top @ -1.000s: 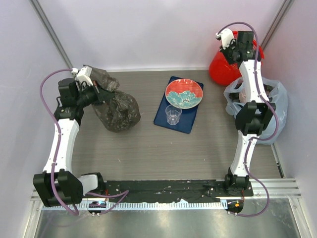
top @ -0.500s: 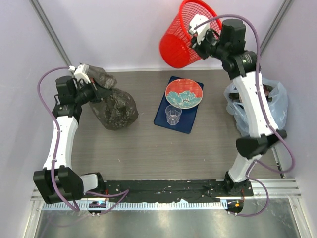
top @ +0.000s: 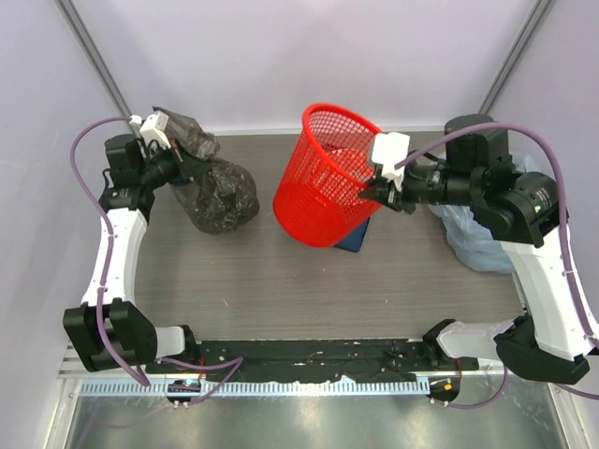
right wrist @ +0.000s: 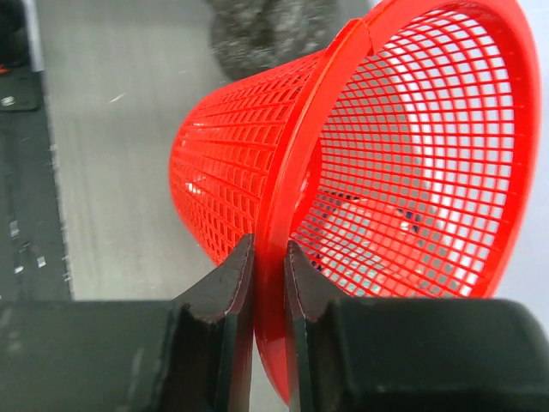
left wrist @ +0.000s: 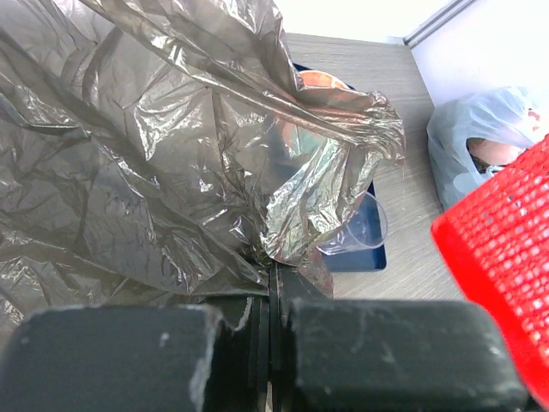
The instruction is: Put the trash bags into the trash bin
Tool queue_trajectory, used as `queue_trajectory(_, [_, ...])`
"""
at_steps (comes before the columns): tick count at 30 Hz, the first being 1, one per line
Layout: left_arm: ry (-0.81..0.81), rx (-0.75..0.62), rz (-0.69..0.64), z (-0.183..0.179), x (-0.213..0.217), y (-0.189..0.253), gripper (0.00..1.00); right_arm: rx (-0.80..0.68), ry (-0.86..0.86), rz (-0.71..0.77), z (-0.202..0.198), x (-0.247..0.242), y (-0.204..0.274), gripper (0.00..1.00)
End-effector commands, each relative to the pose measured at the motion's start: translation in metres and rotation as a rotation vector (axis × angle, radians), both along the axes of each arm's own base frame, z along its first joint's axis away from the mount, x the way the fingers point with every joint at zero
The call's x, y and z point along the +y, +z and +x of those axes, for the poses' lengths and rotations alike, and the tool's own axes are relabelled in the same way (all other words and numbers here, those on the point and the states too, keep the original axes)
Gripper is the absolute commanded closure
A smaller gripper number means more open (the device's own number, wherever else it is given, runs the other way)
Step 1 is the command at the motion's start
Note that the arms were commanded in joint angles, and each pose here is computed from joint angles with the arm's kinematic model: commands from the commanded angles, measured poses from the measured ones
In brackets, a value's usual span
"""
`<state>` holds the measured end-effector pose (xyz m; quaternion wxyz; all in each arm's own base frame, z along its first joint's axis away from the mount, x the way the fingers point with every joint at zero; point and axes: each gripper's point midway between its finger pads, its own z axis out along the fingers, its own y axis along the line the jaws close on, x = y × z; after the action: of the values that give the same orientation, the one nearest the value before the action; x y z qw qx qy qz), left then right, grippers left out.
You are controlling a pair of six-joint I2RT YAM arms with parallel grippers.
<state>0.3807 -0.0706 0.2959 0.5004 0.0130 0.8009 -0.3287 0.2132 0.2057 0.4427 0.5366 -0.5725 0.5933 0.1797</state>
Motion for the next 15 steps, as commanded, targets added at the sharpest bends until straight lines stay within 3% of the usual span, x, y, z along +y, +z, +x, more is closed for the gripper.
queue_trajectory(1, [-0.01, -0.103, 0.049, 0.008, 0.005, 0.027, 1.0, 0.102, 0.124, -0.037, -0.033, 0.014, -0.024, 0.99])
queue_trajectory(7, [-0.006, -0.11, 0.116, 0.01, 0.011, 0.038, 1.0, 0.158, 0.24, -0.164, -0.066, 0.041, -0.074, 0.99])
queue_trajectory(15, [0.045, -0.097, 0.101, 0.012, 0.017, 0.054, 1.0, 0.059, 0.209, -0.31, -0.061, 0.069, -0.111, 0.99])
